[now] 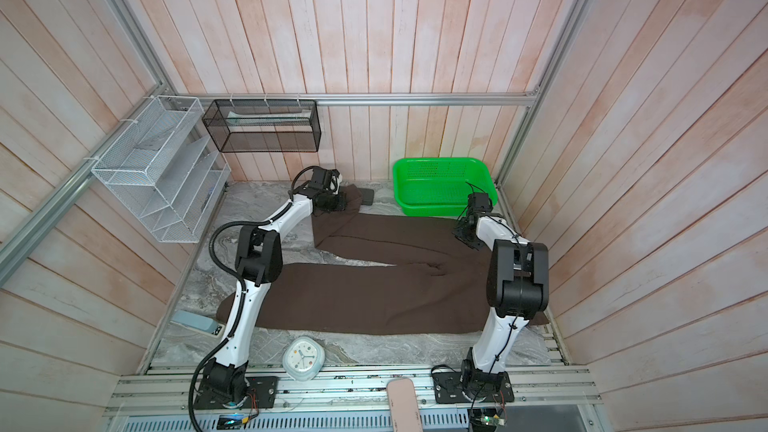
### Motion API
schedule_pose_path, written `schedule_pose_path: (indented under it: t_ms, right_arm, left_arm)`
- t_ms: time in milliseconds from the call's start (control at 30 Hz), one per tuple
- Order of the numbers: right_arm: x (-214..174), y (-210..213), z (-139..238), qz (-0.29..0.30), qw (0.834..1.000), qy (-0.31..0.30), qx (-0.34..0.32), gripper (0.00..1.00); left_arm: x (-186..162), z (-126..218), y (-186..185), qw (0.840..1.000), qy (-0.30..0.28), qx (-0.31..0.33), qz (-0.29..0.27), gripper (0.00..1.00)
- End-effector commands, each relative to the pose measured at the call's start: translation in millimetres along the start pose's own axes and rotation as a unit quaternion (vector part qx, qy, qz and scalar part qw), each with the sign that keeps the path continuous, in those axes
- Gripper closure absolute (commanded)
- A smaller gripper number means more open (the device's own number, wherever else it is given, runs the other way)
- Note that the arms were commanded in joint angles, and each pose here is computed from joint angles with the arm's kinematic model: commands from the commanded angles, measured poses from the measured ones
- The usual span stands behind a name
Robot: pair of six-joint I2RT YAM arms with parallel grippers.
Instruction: Fold and stack the trousers
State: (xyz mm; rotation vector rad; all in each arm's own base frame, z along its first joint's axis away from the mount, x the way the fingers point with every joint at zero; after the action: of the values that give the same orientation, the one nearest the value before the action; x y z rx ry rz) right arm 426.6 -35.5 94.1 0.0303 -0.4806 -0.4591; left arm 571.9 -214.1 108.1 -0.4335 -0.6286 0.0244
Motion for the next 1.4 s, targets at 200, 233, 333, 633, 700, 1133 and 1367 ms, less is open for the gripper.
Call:
schedule_pose_path:
  t_ms: [200,233,333,633,700,1133,1367]
  right_arm:
    - [-10.7,2.0,7.4,0.007,1.0,0.006,0.006,0.7]
    - [-12.5,2.5,6.5,0.006,1.0,0.009,0.007,0.7]
    - [-16.3,1.5,2.9,0.008,1.0,0.015,0.004,0.71]
    - [-24.7,-5.9,-23.4,0.019,0.999,0.043,-0.026,0.7]
    - [-25.1,-6.4,-29.3,0.021,0.998,0.047,-0.032,0.7]
    - [-28.3,-19.5,-42.2,0.021,0.996,0.063,-0.059,0.69]
    - [-21.7,-17.9,-32.1,0.024,0.997,0.055,-0.053,0.7]
  left_arm:
    - [21.1,173.6,81.2,0.953,-0.208,0.09,0.199,1.0]
    - [15.4,182.4,92.9,0.947,-0.214,0.101,0.218,1.0]
    - [1.9,210.1,127.2,0.926,-0.234,0.131,0.266,1.0]
    - [-14.6,261.6,199.1,0.876,-0.257,0.214,0.347,1.0]
    - [-17.9,262.8,207.8,0.873,-0.249,0.226,0.353,1.0]
    - [-87.8,248.3,223.9,0.886,-0.133,0.281,0.344,1.0]
    - [-81.2,269.2,218.9,0.891,-0.151,0.286,0.32,0.51]
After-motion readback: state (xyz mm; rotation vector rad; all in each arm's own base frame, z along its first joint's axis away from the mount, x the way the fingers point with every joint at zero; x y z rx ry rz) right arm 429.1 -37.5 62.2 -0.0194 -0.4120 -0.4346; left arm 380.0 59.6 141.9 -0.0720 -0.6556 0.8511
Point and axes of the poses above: each gripper's point midway between its finger pads, its own z axis back along the fingers, its own y axis along the line the jaws close on, x = y × z, the point moved 4 cm from there along z, back along the fingers, and after that the axes turned 9 degrees about z, right-handed, at the moved point
